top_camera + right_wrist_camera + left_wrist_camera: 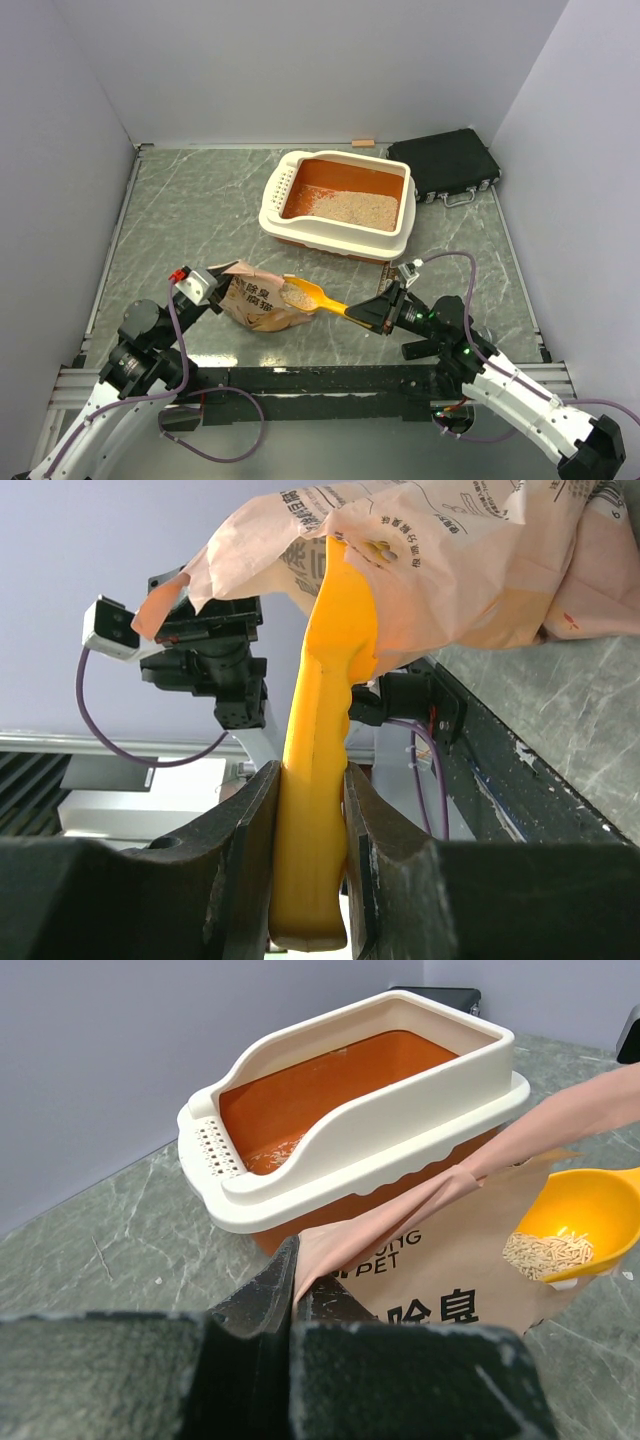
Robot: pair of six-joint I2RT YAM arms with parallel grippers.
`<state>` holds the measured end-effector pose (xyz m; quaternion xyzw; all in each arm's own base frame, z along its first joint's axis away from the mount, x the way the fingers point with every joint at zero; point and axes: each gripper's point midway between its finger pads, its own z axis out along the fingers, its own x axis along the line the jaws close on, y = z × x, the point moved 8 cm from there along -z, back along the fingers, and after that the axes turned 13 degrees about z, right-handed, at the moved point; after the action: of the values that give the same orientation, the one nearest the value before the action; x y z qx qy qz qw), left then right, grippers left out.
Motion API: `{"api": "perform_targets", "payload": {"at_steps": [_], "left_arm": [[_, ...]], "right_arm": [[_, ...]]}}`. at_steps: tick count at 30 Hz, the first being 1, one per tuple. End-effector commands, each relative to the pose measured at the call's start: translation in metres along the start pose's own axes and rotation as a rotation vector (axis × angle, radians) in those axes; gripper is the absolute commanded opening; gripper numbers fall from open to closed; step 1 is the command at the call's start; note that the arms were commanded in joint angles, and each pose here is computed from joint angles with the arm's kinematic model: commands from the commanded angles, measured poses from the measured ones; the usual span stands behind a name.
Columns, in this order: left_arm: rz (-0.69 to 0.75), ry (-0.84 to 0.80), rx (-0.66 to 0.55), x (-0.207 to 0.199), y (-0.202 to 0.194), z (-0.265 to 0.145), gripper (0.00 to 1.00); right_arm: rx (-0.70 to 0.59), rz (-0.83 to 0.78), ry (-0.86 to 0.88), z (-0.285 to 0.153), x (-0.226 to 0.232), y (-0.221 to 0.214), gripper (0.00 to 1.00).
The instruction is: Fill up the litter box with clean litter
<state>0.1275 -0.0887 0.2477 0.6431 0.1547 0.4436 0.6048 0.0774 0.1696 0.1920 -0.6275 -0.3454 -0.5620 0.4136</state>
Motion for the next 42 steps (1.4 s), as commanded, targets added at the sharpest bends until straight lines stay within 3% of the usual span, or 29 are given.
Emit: {"api": "perform_targets", "payload": {"at_steps": [1, 13, 33, 42], "left_arm": [[0.02, 0.078, -0.207, 0.016, 0.043, 0.001, 0.01], [0.021, 0.066, -0.207, 0.015, 0.042, 0.002, 0.01], [0.019, 0.088, -0.2, 0.017, 0.042, 0.001, 0.01], [0.017, 0.098, -0.193, 0.018, 0.041, 0.001, 0.01]], "right_arm": [[0.013, -0.048, 0.065, 0.001, 0.03, -0.003, 0.0], [0.016, -0.093, 0.069, -0.003, 0.052, -0.007, 0.0], [-0.063, -0.084, -0.013, -0.025, 0.023, -0.008, 0.0], [-0.12, -0.102, 0.069, -0.028, 0.042, -0.006, 0.0]]}}
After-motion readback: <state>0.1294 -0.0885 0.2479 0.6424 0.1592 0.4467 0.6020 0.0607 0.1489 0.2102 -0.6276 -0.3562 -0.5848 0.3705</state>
